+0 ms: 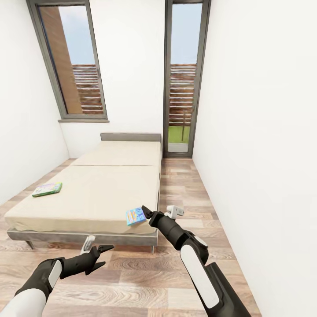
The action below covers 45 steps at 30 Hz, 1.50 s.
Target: Put all the toys in the child's room - the three board games (two on the bed and one on the table), the two jigsaw puzzles on the table, and the tennis ball on the table - inside the toy box on the table in the child's room.
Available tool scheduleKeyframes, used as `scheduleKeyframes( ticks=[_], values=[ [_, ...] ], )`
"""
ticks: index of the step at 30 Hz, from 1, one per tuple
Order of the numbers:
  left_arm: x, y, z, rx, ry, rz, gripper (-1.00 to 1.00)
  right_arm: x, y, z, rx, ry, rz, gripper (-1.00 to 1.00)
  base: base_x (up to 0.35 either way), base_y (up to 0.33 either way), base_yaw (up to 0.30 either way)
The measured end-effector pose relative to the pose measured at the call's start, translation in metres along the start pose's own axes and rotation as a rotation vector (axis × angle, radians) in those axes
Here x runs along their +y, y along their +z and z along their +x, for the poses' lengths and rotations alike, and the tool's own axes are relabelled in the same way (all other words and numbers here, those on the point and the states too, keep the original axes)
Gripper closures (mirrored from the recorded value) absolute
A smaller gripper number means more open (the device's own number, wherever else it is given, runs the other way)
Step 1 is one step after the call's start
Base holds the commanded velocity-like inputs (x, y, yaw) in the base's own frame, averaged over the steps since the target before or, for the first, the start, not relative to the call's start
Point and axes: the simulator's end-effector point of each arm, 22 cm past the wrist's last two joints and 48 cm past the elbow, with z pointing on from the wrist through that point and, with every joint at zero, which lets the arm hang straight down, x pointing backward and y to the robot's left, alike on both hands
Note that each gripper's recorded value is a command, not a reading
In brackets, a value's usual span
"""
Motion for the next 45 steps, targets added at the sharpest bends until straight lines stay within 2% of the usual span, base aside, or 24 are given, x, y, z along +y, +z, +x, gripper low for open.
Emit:
scheduleKeyframes(
  ticks=[5,9,12,16,32,45],
  values=[
    [0.007,0.004,0.002,-0.001,0.001,0.01,-1.0,-0.007,-0.001,0.009,0.001,-0.001,-0.001,-1.0,0.0,0.0,0.0],
    [0.003,0.007,0.003,-0.002,0.004,0.057,-1.0,-0.012,-0.001,0.017,0.003,0.002,-0.002,-1.0,0.0,0.0,0.0],
    [-0.007,0.007,0.004,-0.003,0.006,0.128,-1.0,-0.016,-0.001,0.022,0.003,0.002,-0.002,-1.0,0.0,0.0,0.0],
    [-0.009,0.005,0.003,-0.008,0.012,0.174,-1.0,-0.021,-0.001,0.028,0.003,0.003,-0.002,-1.0,0.0,0.0,0.0],
    [0.01,0.012,0.008,-0.015,0.021,0.229,-1.0,-0.042,-0.001,0.053,0.001,0.001,0.0,-1.0,0.0,0.0,0.0],
    [0.033,0.023,0.015,-0.017,0.027,0.232,-1.0,-0.06,-0.002,0.076,0.0,0.002,0.004,-1.0,0.0,0.0,0.0]
  ],
)
